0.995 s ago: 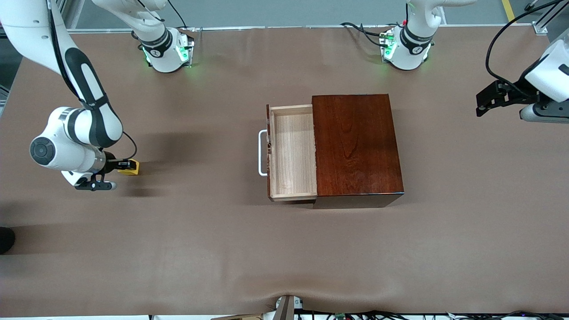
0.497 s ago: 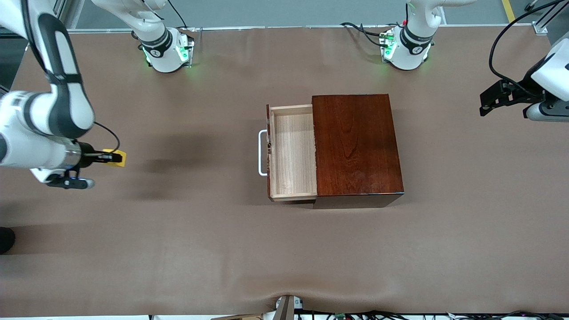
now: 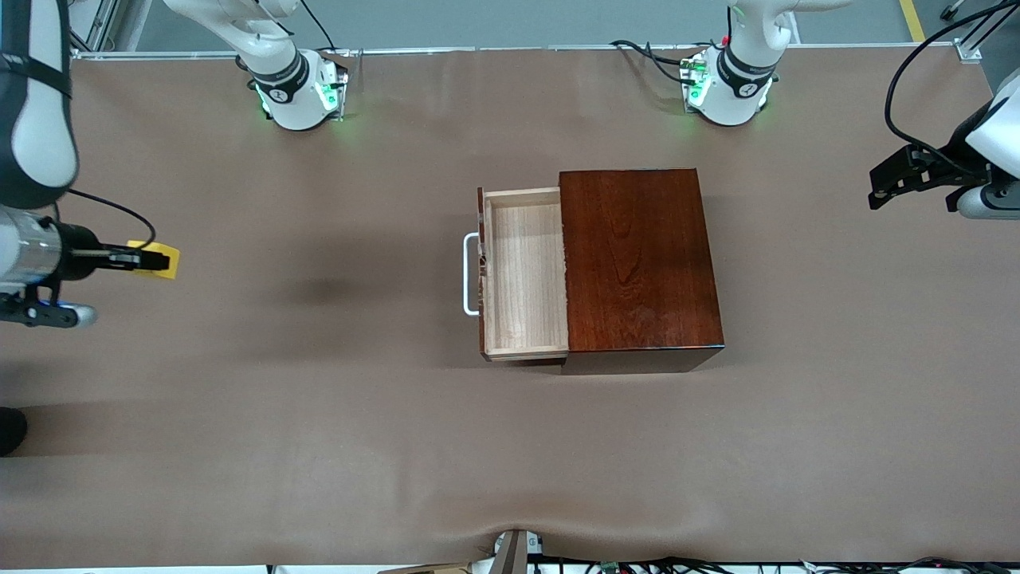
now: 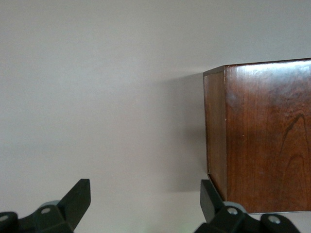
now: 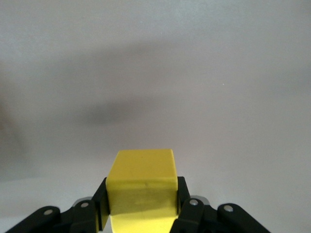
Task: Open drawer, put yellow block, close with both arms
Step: 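Lift the yellow block with the right gripper and carry it to the drawer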
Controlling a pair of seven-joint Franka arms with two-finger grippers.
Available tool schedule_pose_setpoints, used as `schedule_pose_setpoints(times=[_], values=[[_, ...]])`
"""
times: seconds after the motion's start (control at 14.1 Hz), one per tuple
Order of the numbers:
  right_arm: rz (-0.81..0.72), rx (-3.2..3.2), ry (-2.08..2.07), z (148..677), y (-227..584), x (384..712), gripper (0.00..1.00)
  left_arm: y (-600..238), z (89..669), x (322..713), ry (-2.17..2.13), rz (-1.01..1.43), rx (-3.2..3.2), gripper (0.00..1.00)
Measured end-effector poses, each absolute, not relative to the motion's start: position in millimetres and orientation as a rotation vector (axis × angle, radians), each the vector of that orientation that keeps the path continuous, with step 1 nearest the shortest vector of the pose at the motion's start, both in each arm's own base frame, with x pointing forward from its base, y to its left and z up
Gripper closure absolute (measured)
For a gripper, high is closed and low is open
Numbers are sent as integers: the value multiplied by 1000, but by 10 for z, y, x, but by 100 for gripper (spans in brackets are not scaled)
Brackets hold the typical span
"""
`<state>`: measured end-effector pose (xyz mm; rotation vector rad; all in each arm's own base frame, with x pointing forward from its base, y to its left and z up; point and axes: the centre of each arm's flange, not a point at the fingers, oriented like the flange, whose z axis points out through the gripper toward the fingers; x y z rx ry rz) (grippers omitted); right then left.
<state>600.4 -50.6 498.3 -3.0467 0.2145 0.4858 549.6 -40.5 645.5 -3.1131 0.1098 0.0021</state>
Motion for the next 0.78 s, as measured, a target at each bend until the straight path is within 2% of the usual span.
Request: schedule_pose_setpoints(times=[0.28,0.78], values=[[484,-3044,346,5272,-370,5921,44,-427,6456,5494,116,2,-3113,0],[549,-2958,579,5170,322,5934,44,-431,6457,5495,117,0,-3113,0]])
